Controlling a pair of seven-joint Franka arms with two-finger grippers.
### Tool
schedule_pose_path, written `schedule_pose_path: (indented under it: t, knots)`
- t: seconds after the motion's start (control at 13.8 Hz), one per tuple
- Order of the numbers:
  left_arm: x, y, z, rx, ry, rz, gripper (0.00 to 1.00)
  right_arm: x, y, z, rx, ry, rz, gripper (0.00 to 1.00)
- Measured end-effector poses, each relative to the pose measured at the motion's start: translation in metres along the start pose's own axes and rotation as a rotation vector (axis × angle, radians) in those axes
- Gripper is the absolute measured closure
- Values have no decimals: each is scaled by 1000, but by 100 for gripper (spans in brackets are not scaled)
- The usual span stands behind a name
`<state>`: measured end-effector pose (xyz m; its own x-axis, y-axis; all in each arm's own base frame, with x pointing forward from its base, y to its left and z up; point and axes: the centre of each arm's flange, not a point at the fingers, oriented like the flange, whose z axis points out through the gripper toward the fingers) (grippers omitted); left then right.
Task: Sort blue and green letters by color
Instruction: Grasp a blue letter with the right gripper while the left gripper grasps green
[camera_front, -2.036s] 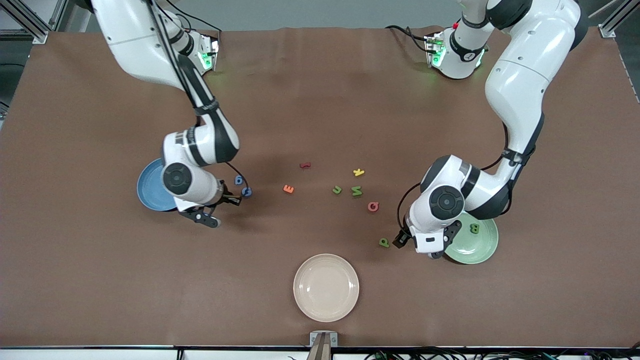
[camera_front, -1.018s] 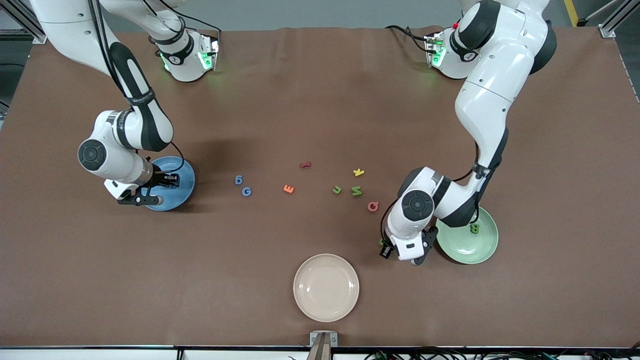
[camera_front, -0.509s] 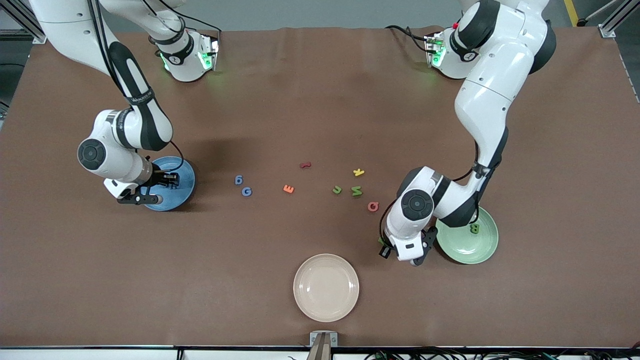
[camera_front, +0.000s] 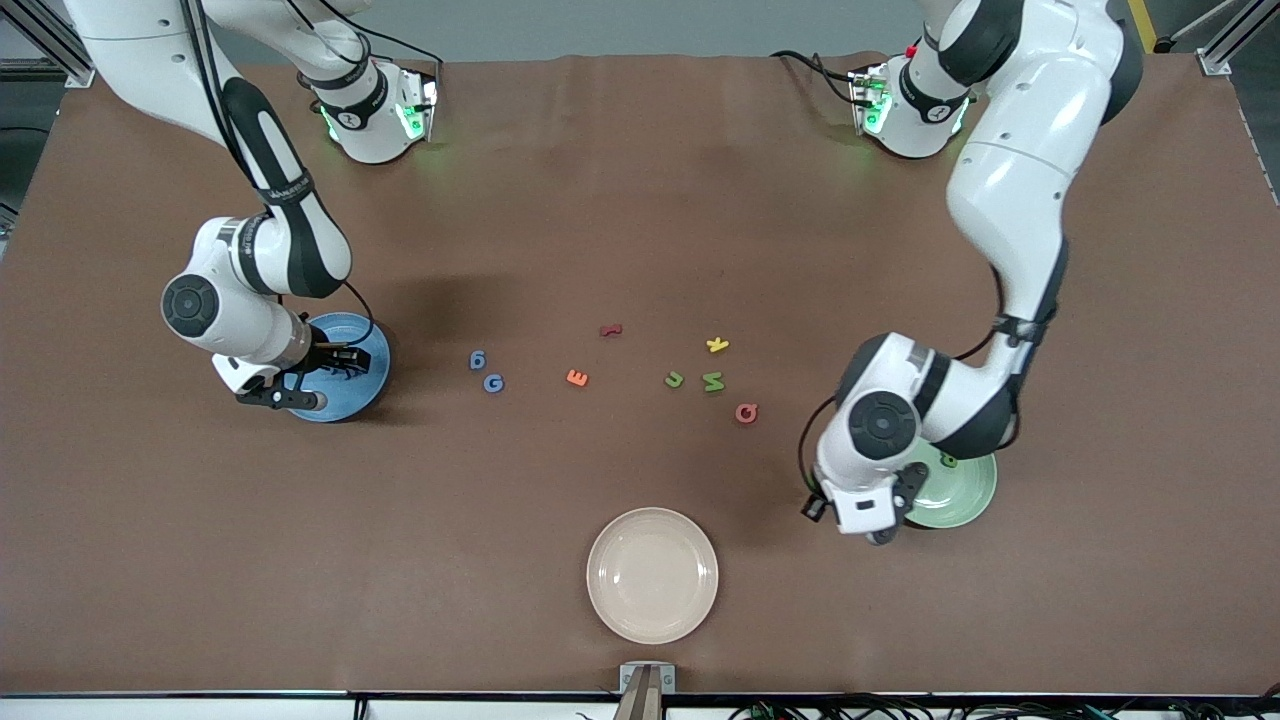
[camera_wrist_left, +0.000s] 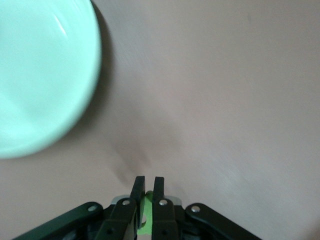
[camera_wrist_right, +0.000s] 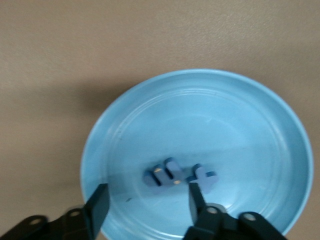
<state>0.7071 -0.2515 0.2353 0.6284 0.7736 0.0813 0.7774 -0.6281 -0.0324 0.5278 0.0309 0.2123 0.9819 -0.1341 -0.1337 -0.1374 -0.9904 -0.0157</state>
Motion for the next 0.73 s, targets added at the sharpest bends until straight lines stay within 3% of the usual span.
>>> schedule_pose_path:
  t: [0.07,0.15,0.44,0.51,0.73]
  knots:
    - [18,-11,-4,32,-2,28,90,-2,-13,-1,-2,2,28,11]
    - [35,-22,-3,59,-8,50,90,-6,-31,-1,-5,3,52,7]
    - [88,-64,25,122,-48,134,90,-16,-102,-11,-6,35,63,0]
    - [96,-72,31,133,-58,152,85,-16,-117,-15,-3,46,57,0]
    - [89,-73,33,140,-69,179,56,-12,-160,-14,-3,67,65,0]
